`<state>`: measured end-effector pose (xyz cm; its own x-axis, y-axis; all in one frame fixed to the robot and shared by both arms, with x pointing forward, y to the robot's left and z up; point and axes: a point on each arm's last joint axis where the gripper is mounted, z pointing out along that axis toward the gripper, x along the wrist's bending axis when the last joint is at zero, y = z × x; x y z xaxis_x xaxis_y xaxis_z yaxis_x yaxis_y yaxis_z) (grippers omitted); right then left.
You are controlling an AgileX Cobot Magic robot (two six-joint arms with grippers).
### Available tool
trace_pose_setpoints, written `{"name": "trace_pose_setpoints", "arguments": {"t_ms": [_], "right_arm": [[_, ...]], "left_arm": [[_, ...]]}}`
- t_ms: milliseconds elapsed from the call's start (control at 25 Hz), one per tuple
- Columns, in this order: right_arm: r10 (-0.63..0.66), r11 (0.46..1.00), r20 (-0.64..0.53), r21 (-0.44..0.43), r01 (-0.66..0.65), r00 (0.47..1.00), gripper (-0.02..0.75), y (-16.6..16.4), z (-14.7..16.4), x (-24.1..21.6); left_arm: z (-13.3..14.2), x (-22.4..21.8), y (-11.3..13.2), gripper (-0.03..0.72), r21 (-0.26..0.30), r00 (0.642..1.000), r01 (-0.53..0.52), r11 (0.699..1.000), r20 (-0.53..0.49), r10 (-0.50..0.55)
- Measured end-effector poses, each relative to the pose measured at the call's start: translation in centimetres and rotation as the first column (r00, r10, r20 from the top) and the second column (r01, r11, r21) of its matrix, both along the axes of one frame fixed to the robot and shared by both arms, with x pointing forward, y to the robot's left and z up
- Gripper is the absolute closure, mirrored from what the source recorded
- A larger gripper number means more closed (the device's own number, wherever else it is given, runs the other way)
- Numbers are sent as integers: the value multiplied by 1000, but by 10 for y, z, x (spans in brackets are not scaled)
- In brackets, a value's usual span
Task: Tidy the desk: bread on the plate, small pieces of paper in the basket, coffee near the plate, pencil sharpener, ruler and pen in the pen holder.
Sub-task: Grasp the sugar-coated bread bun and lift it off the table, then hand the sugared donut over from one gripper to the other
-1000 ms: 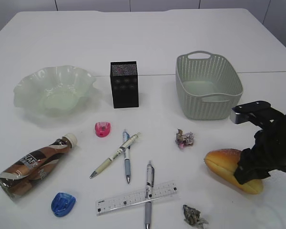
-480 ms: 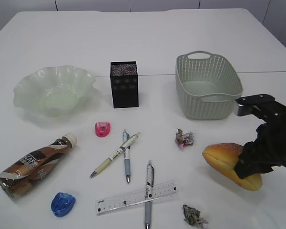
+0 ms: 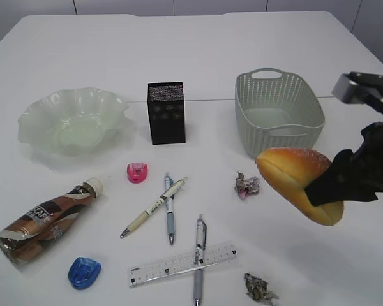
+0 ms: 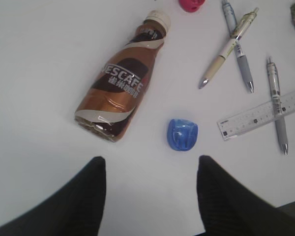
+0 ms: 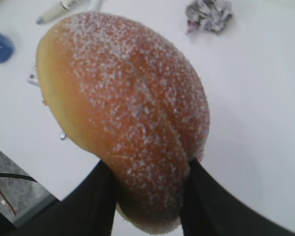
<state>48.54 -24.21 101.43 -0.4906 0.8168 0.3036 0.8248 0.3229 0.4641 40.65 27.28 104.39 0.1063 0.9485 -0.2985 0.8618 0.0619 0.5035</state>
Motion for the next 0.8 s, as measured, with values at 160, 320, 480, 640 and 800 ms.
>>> {"name": "trace_pose_setpoints", "arguments": {"t_ms": [160, 320, 480, 640, 800], "right_arm": [[5, 993, 52, 114, -11, 999, 470, 7, 24, -12], [8, 976, 90, 217, -28, 996, 470, 14, 48, -20], [24, 946, 100, 319, -55, 995, 470, 23, 66, -21], [96, 929, 155, 340, -144, 983, 470, 42, 82, -24], [153, 909, 186, 359, -212, 971, 469, 65, 88, -30]], "left_arm": [[1, 0, -2, 255, -20, 1000, 3, 1000, 4, -3], [1, 0, -2, 255, -26, 1000, 5, 1000, 7, -5], [1, 0, -3, 255, -30, 1000, 7, 1000, 9, -6], [1, 0, -3, 255, -34, 1000, 7, 999, 9, -6], [2, 0, -3, 255, -40, 1000, 5, 999, 9, -5]]}}
